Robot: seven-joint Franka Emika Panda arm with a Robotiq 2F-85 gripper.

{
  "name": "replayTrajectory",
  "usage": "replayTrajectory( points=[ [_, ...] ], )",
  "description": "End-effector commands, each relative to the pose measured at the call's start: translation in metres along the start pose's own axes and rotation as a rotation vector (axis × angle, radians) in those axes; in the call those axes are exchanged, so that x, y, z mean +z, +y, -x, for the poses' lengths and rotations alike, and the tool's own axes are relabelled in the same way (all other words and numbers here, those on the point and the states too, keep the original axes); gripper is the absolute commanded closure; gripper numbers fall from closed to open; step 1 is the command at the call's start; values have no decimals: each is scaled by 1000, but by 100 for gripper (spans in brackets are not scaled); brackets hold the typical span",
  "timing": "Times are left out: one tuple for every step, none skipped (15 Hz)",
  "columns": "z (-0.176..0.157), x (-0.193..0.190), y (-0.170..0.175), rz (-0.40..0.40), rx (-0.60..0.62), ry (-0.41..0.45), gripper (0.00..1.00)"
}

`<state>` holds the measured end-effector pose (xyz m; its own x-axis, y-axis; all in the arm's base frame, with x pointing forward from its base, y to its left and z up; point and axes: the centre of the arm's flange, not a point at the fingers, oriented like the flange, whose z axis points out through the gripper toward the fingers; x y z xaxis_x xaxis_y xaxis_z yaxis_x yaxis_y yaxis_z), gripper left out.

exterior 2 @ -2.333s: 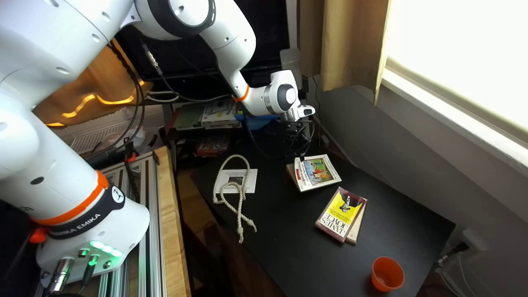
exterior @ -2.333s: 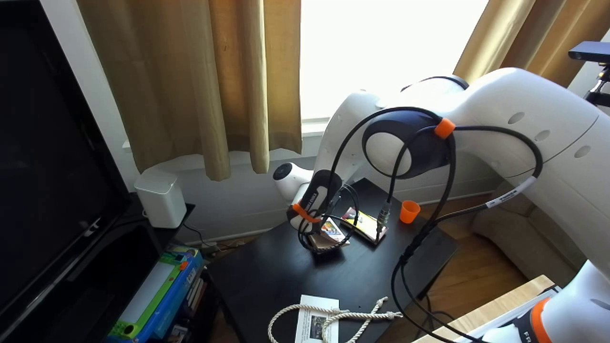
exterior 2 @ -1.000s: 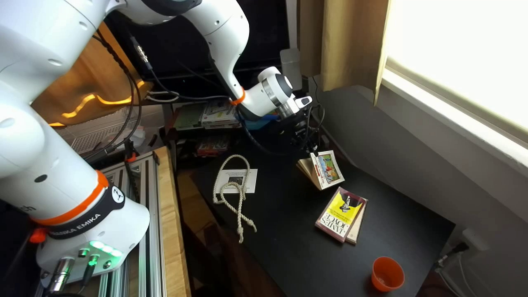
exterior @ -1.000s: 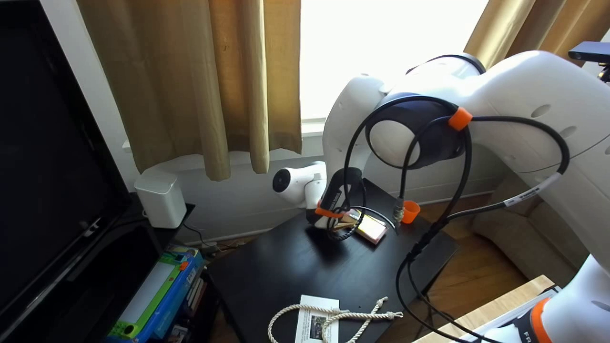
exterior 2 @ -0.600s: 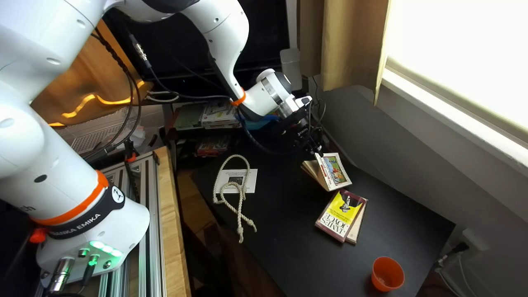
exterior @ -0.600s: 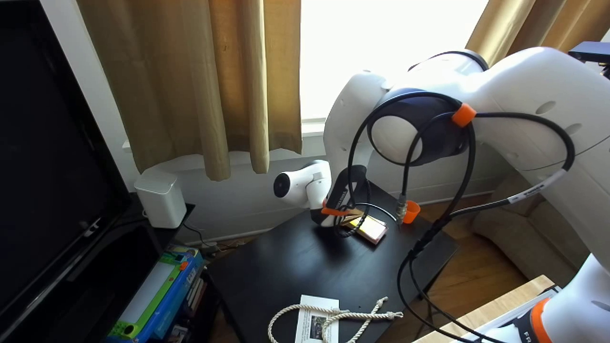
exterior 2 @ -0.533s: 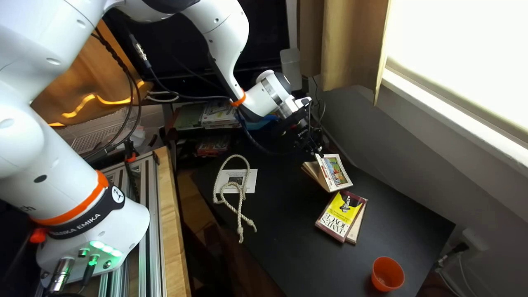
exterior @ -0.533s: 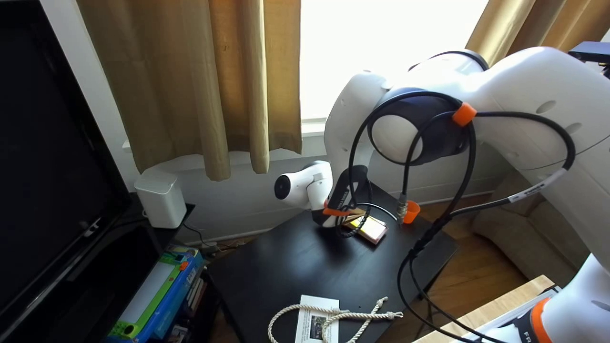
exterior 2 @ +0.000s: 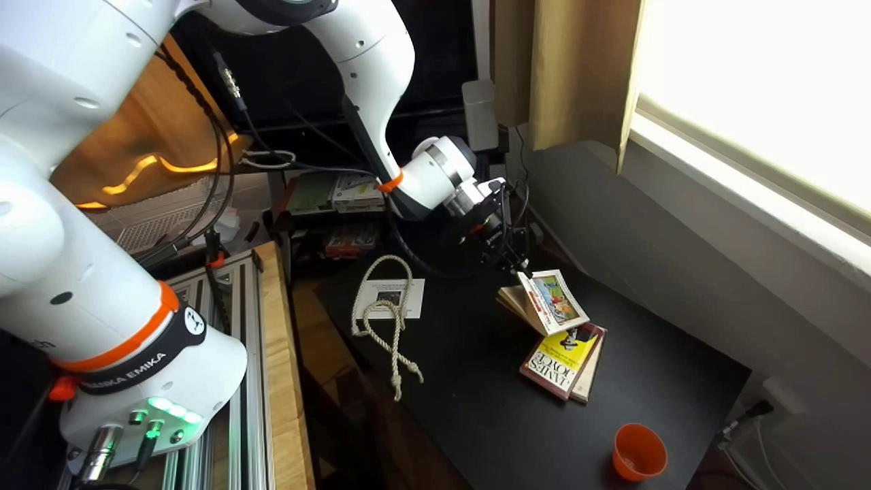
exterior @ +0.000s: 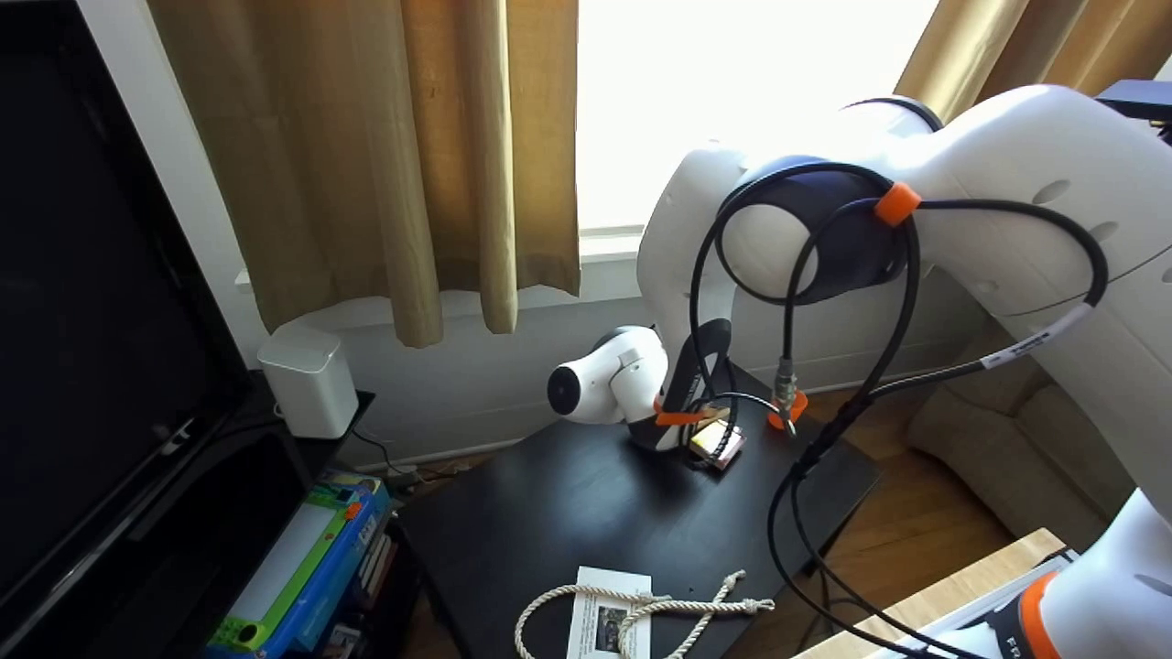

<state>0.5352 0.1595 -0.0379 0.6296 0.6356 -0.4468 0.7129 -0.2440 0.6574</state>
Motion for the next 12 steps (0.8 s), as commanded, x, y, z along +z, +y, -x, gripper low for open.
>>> replayTrajectory(
  points=[
    [27,6,-25,3,49,14,98],
    [30,10,-31,-7,69,19,98],
    [33,14,-37,-13,84,21,98],
    [36,16,-41,-25,97,22,98],
    [40,18,-45,-32,99,20,98],
    [42,22,-49,-37,108,27,98],
    [45,22,-51,-39,111,28,98],
    [47,27,-54,-29,123,15,98],
    [49,28,-56,-25,119,18,98],
    [51,30,-58,-27,124,22,98],
    [53,33,-59,-23,127,32,98],
    [54,35,-61,-21,128,45,98]
  ],
)
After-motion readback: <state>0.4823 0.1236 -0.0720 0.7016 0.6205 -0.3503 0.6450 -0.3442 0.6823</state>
